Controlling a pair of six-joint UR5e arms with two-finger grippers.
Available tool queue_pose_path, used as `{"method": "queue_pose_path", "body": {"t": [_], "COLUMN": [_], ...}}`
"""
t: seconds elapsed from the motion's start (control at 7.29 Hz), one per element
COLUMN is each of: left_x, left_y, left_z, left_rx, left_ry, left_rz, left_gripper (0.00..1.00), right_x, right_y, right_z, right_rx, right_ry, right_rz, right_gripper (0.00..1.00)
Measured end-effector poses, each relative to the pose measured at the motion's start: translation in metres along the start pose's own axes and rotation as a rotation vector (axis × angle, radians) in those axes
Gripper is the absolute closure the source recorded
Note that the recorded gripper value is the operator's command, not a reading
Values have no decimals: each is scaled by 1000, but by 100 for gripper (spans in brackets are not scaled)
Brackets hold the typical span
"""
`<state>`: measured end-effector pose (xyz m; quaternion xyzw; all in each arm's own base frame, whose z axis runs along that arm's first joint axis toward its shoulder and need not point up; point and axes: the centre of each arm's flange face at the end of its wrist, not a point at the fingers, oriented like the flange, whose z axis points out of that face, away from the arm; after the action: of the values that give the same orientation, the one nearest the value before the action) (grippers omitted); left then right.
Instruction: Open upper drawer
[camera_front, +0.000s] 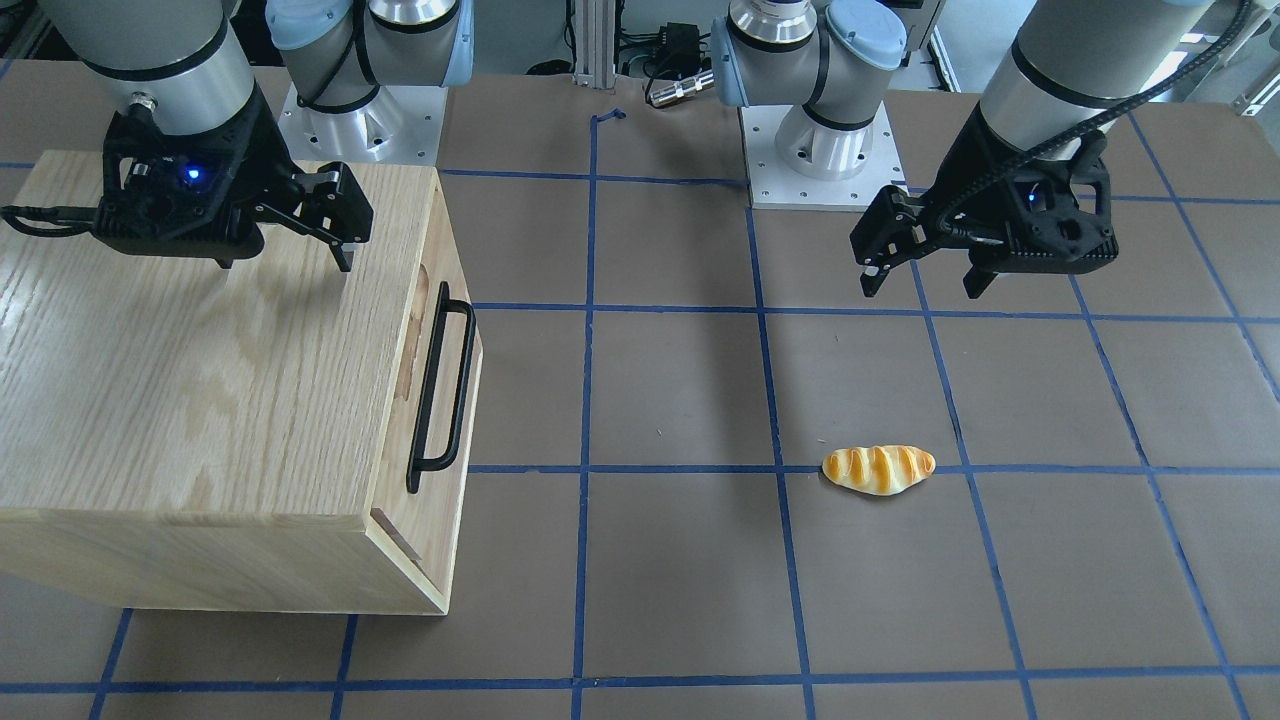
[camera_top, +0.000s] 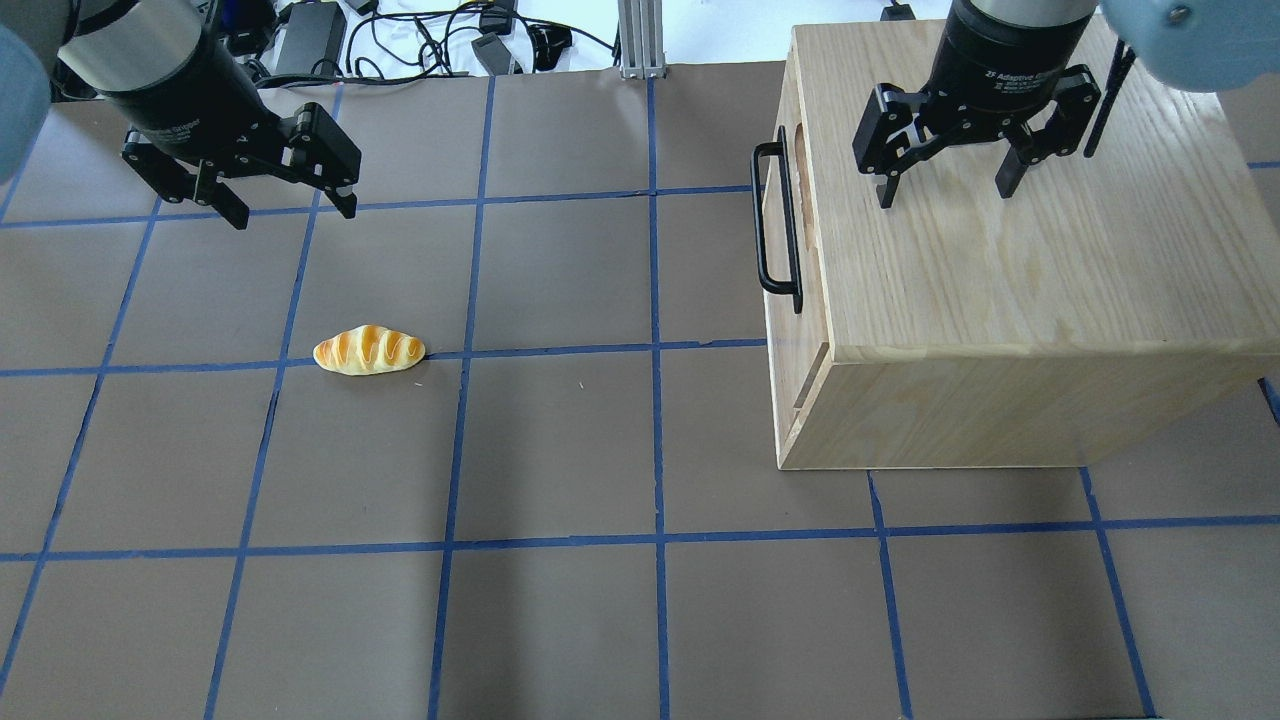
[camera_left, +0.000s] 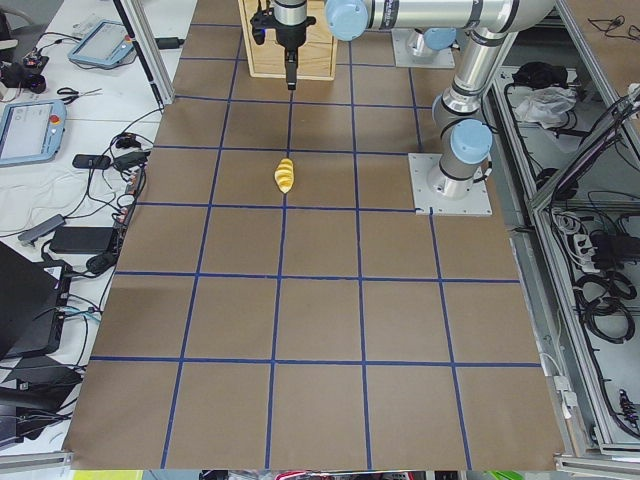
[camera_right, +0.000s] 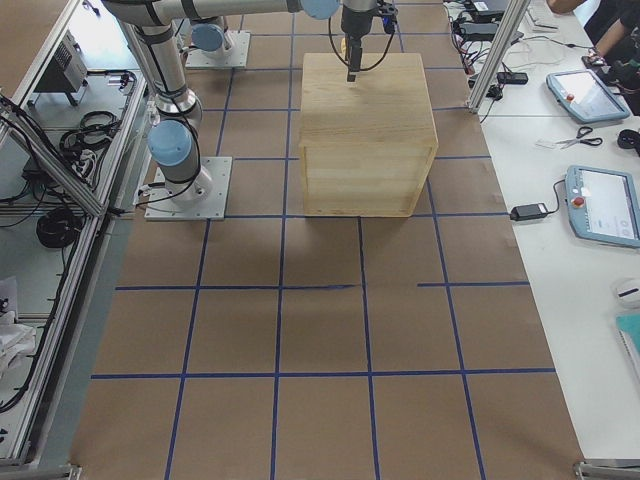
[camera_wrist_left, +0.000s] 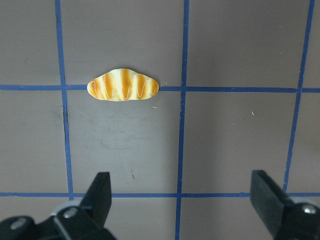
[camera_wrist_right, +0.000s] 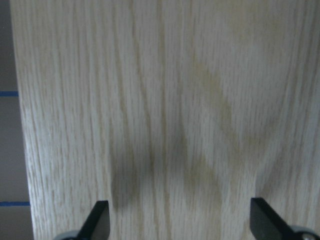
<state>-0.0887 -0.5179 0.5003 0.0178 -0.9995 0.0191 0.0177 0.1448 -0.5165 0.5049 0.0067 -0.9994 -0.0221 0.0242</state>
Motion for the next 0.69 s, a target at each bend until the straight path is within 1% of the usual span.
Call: {"method": "queue_pose_path", "body": {"t": [0.14, 0.41, 0.69], "left_x": [2, 9, 28], "left_y": [2, -1, -8], "left_z": [-7, -2, 4], "left_rx": [15, 18, 57], "left_ry": [2, 7, 10], "left_rz": [2, 13, 36], "left_gripper": [0, 0, 0], "right_x": [0, 0, 0], "right_y": [0, 0, 0], "right_z": [0, 0, 0], "right_rx": [0, 0, 0], "right_ry": [0, 0, 0], "right_rz": [0, 0, 0], "right_gripper": [0, 0, 0]}}
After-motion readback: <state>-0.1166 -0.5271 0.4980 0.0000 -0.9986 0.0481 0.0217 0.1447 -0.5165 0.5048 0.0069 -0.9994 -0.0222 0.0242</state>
